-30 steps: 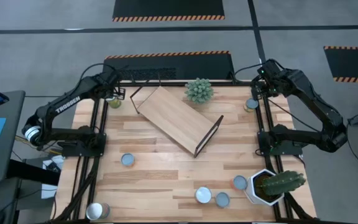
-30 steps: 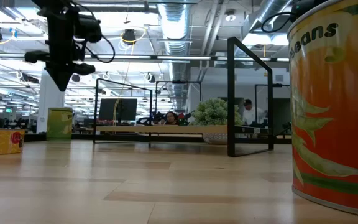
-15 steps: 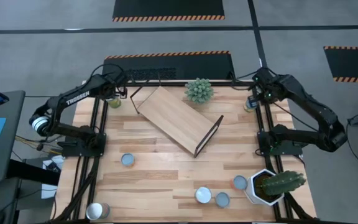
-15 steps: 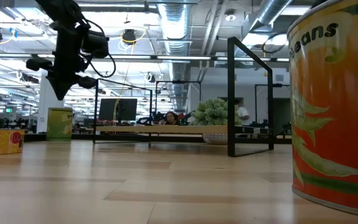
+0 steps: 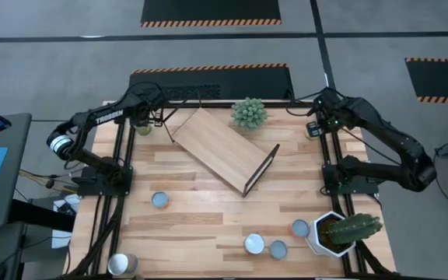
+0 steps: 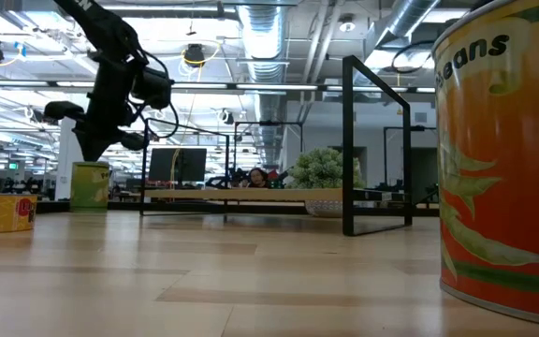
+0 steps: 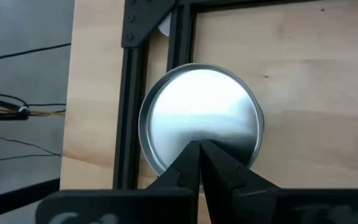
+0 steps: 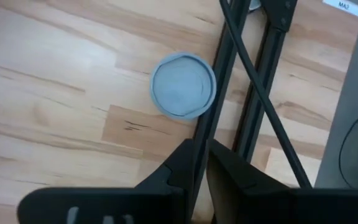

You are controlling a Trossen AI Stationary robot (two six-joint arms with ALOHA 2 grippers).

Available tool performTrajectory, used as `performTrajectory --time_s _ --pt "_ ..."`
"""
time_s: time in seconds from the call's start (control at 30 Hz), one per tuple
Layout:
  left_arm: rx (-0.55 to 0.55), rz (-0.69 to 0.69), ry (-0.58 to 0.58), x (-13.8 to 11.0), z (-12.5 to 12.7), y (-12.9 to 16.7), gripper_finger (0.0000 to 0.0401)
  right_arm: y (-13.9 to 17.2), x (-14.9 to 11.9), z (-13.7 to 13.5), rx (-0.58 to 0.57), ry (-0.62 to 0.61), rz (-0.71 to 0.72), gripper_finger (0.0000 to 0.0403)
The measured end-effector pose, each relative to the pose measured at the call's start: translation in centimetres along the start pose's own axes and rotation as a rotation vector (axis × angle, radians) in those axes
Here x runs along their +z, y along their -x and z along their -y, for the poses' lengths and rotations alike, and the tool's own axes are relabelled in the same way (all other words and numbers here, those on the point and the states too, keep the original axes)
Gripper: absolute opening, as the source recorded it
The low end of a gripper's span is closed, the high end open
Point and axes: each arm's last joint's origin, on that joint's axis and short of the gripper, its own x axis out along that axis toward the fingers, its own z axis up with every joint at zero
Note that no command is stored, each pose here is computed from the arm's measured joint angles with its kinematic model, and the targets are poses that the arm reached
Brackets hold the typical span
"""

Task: Pick and place cans onto a shelf
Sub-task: Move the canned pears to the center of the table

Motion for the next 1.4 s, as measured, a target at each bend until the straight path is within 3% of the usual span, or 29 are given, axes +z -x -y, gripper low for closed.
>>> performTrajectory --time_s 0.57,1.03,1.23,1.4 --pt "0.012 -0.177 -0.166 -2.1 -1.4 1.1 0.0000 1.2 -0.8 -0.2 0.039 0.035 0.065 0.0067" --pt "0.009 -0.359 -0.133 -4.4 -1.2 2.3 0.0000 1.8 -1.5 -0.4 0.062 0.067 0.089 0.0067" --pt "0.014 -0.199 -0.072 -4.2 -1.3 4.3 0.0000 2.0 -1.7 -0.6 0.073 0.089 0.100 0.0067" --pt "-0.034 -0.111 -0.040 -3.4 -3.4 8.0 0.0000 2.1 -1.8 -0.8 0.077 0.100 0.101 0.0067"
